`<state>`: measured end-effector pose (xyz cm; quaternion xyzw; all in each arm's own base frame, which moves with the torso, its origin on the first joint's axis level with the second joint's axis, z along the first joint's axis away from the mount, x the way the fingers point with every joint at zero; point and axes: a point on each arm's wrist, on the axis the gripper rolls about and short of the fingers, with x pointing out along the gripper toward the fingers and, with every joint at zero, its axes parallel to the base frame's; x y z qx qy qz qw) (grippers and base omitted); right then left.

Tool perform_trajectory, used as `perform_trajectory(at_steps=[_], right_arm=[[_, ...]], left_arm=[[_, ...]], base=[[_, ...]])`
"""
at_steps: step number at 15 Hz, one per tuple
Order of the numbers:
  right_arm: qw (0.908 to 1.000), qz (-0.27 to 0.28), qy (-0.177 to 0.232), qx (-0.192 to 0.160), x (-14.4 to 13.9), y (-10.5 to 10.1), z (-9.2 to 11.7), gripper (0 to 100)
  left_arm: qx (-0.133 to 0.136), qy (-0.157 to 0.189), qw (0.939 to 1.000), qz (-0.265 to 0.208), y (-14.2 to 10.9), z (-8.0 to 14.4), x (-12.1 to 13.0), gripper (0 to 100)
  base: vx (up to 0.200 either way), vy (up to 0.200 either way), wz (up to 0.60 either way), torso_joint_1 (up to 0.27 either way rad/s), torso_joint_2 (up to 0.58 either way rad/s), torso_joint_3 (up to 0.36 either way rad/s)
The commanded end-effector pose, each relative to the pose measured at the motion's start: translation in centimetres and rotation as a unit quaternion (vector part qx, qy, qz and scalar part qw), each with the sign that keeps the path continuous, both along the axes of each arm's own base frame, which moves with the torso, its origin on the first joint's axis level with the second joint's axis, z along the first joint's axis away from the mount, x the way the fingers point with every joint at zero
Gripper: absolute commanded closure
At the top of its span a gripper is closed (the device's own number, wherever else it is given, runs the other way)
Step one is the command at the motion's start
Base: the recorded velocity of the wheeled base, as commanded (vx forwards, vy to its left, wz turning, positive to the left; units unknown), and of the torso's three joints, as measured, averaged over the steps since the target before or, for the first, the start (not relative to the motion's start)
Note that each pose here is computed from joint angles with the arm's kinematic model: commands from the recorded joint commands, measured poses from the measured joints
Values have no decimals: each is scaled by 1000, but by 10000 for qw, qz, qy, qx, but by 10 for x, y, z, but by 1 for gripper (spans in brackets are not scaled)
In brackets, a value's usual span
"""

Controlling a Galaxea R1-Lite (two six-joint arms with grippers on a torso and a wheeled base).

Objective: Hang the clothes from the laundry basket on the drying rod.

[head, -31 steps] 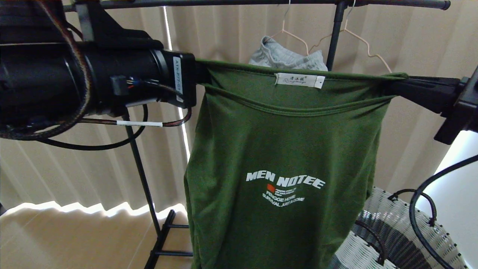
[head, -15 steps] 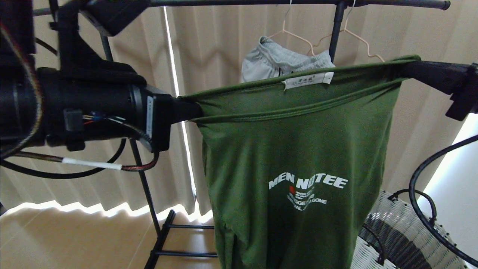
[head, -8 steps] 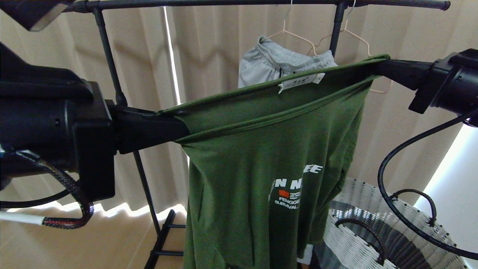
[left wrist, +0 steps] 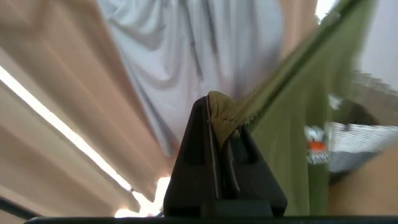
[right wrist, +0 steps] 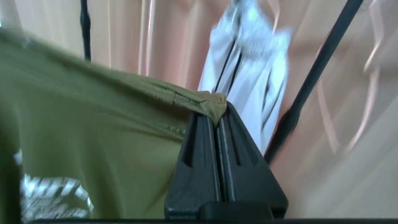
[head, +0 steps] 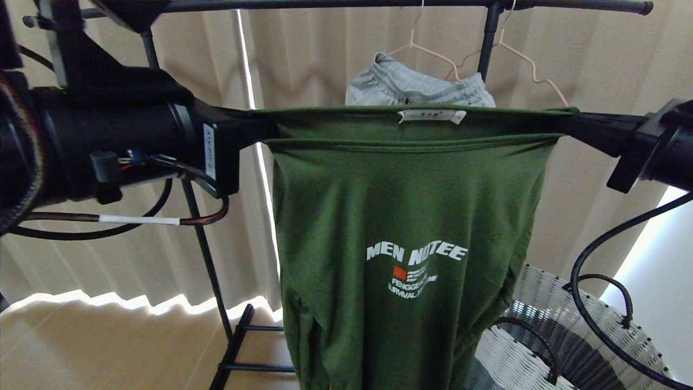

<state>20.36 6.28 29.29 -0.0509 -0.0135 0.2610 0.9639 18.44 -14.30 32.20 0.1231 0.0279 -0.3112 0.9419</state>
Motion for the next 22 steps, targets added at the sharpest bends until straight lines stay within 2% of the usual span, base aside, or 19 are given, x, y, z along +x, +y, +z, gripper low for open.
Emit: perform_trajectory(at_steps=[1, 2, 3, 7, 10, 11, 12, 13, 15, 16, 18, 19, 21, 22], right_arm=[[9999, 18, -15, -151, -5, -1, -5, 100], [9998, 26, -31, -178, -5, -1, -5, 100], [9998, 26, -31, -178, -5, -1, -5, 0], [9998, 117, -43, -166, -7, 2, -8, 0], [9989, 448, -15, -166, -24, 6, -15, 0], [9977, 654, -2, -167, -31, 5, -18, 0], [9957, 915, 2, -164, -35, 5, -19, 0], [9932, 1158, -31, -152, -39, 5, -19, 0], [9912, 1311, 16, -166, -40, 5, -22, 0], [9913, 1304, 33, -177, -41, 5, -24, 0], [9941, 1069, 90, -189, -42, -2, -28, 0], [9983, 513, 114, -257, -46, -18, -35, 0], [9983, -135, 174, -547, -57, -39, -52, 0], [9953, -473, 281, -801, -66, -50, -72, 0]], left_arm=[[125, 160, 9998, 77, -8, -16, 13, 100], [96, 124, 9998, 77, -8, -15, 13, 100], [82, 106, 9999, 77, -8, -14, 13, 100], [10, 26, 9999, 124, -7, -12, 15, 100], [-5, -38, 9988, 496, 5, -13, 29, 100], [154, -71, 9967, 799, 15, -16, 36, 100], [442, -99, 9939, 1004, 23, -24, 44, 100], [575, -210, 9920, 1102, 28, -29, 47, 100], [510, -381, 9914, 1146, 29, -36, 49, 100], [532, -349, 9913, 1151, 29, -39, 49, 100], [576, -257, 9909, 1193, 32, -45, 47, 100], [600, -243, 9872, 1457, 45, -48, 39, 100], [564, -259, 9833, 1712, 67, -51, 15, 100], [373, -176, 9803, 1929, 84, -59, -9, 100]], base=[[0, 0, 0, 0, 0, 0], [0, 0, 0, 0, 0, 0], [0, 0, 0, 0, 0, 0], [0, 0, 0, 0, 0, 0], [0, 0, 0, 0, 0, 0], [0, 0, 0, 0, 0, 0], [0, 0, 0, 0, 0, 0], [0, 0, 0, 0, 0, 0], [0, 0, 0, 0, 0, 0], [0, 0, 0, 0, 0, 0], [0, 0, 0, 0, 0, 0], [0, 0, 0, 0, 0, 0], [0, 0, 0, 0, 0, 0], [0, 0, 0, 0, 0, 0]])
